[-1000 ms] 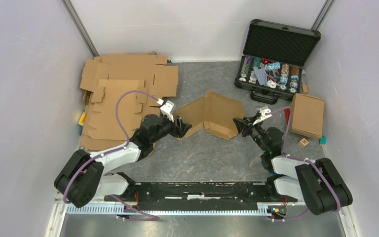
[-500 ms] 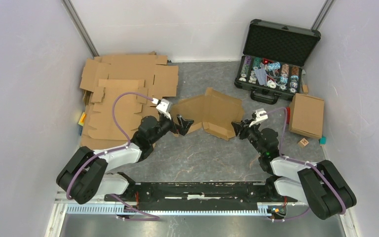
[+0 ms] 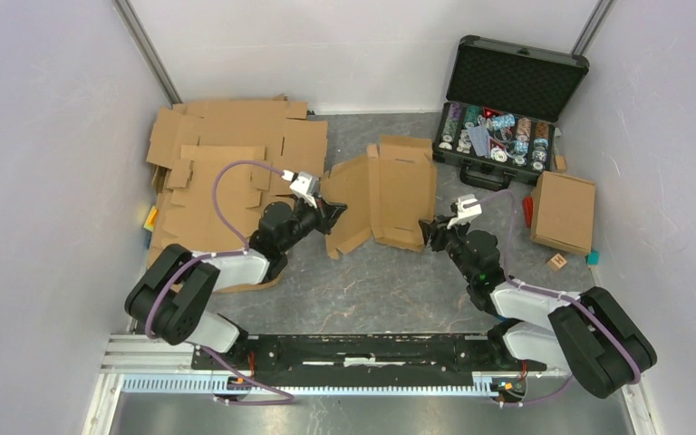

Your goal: Fold the paper box

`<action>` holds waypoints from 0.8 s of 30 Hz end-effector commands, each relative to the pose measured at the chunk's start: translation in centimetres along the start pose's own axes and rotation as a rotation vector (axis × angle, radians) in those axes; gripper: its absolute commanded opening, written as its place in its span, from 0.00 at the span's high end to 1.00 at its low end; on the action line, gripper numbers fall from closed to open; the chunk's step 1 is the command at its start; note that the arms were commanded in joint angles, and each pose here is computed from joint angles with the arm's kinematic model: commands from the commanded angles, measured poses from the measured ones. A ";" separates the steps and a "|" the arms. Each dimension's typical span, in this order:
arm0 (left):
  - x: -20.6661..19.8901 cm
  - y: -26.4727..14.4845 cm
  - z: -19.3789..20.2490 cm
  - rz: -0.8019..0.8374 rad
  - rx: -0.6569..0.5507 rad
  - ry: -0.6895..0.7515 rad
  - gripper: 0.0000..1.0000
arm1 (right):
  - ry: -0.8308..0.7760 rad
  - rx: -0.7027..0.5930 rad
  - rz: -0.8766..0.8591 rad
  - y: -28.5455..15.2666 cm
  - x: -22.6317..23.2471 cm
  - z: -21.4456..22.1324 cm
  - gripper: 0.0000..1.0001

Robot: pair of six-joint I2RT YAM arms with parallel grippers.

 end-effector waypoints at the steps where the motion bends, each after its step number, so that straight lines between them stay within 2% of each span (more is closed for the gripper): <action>1: -1.5 1.0 -2.0 0.127 -0.035 -0.035 0.98 | 0.008 -0.053 0.081 0.6 -0.8 -1.6 0.55; 2: -1.6 1.0 -2.0 0.134 -0.031 -0.032 0.98 | 0.016 -0.064 0.085 0.4 -0.9 -1.7 0.51; 3: -1.7 0.9 -1.9 0.144 -0.028 -0.021 0.98 | 0.026 -0.069 0.099 0.3 -1.0 -1.8 0.40; 4: -1.8 0.8 -1.9 0.152 -0.024 -0.009 0.98 | 0.041 -0.062 0.135 0.2 -1.3 -1.6 0.19; 5: -1.8 0.6 -1.9 0.157 -0.025 0.004 0.98 | 0.048 -0.065 0.156 -0.1 -1.6 -1.6 0.04; 9: -2.0 -0.1 -2.2 0.161 -0.035 0.051 0.98 | 0.043 -0.106 0.201 -1.2 -2.3 -2.4 0.02; 16: -2.1 -0.2 -1.6 0.176 -0.014 0.083 0.98 | 0.066 -0.284 0.214 -3.7 -2.7 -3.3 0.02; 21: -2.2 -0.6 -1.3 0.185 -0.015 0.099 0.98 | -0.009 -0.062 0.212 -1.2 -2.7 -2.7 0.02; 24: -1.9 -1.7 -0.9 0.149 0.001 0.098 0.98 | -0.020 -0.096 0.124 -1.4 -2.3 -2.6 0.03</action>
Point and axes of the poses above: each gripper's point midway between its finger pads, its own y axis out along the fingers, its own x axis along the line the jaws close on, z = x × y, the point moved 6 cm from there along -y, back along the fingers, and after that the axes turned 14 degrees about -y, right-handed, at the moved point
